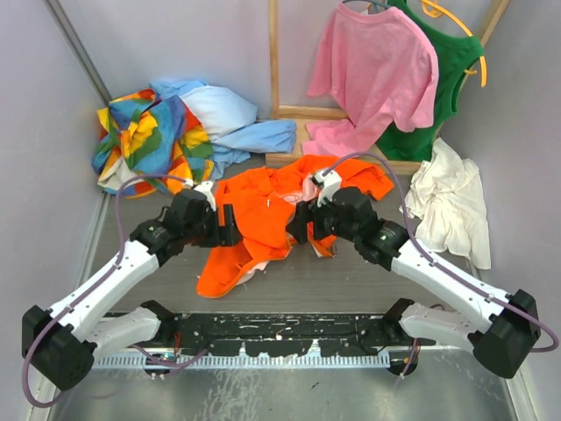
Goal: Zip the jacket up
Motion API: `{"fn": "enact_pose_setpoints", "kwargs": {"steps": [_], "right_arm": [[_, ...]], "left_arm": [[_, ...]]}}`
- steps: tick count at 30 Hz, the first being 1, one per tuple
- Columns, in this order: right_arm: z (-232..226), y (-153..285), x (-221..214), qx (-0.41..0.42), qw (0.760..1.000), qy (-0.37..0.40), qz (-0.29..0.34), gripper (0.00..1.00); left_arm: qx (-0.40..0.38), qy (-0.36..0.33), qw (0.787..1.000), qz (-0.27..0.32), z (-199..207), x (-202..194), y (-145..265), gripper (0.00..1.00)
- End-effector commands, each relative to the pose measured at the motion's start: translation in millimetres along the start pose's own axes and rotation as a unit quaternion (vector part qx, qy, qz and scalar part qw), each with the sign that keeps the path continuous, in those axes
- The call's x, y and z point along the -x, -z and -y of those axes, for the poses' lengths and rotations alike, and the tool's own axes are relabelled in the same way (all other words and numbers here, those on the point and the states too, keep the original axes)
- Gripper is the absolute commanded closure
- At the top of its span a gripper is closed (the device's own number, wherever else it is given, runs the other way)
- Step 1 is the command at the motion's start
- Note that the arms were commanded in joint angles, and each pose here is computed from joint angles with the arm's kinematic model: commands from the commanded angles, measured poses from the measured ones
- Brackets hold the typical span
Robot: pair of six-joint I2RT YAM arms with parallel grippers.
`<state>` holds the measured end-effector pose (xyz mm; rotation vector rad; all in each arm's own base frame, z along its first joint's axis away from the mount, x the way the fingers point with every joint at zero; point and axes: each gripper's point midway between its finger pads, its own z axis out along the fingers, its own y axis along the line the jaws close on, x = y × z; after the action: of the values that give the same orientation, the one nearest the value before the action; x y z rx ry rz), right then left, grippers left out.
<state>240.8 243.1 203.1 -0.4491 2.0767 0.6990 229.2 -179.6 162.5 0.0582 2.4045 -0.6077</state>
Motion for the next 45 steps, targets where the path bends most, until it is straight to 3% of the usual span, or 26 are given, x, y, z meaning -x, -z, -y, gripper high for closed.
{"fn": "enact_pose_setpoints", "kwargs": {"steps": [1,6,12,13,15,16,18,20,29,39,45], "right_arm": [[-23,-18,-11,0.049,0.998,-0.042,0.005,0.20],[-21,-47,-31,0.065,0.994,-0.086,0.025,0.21],[-20,-78,-47,0.074,0.994,-0.083,0.006,0.27],[-19,-82,-47,0.073,0.994,-0.080,0.005,0.34],[-7,-88,-46,0.056,0.995,-0.079,0.001,0.64],[1,-89,-42,0.045,0.996,-0.080,0.002,0.74],[18,-88,-30,0.027,0.996,-0.080,0.014,0.87],[39,-83,-12,-0.002,0.996,-0.077,0.034,0.92],[130,-56,52,-0.119,0.983,-0.090,0.110,0.94],[161,-44,83,-0.128,0.976,-0.116,0.131,0.96],[165,-38,60,-0.136,0.979,-0.108,0.109,0.95]], "left_arm": [[0.028,0.018,0.999,-0.014,-19,-21,-13,0.19],[0.003,0.039,0.999,-0.038,-15,-38,-39,0.17],[-0.030,0.064,0.995,-0.074,-5,-60,-56,0.21],[-0.032,0.066,0.995,-0.074,-4,-62,-57,0.21],[-0.041,0.068,0.994,-0.074,1,-68,-58,0.21],[-0.043,0.067,0.994,-0.074,4,-71,-58,0.21],[-0.043,0.067,0.994,-0.071,7,-77,-58,0.21],[-0.048,0.068,0.994,-0.067,12,-82,-59,0.22],[-0.068,0.083,0.993,-0.057,20,-86,-52,0.21],[0.010,0.001,0.998,-0.061,-1,-70,-33,0.15],[-0.001,-0.023,0.998,-0.061,5,-62,-30,0.13]]}}
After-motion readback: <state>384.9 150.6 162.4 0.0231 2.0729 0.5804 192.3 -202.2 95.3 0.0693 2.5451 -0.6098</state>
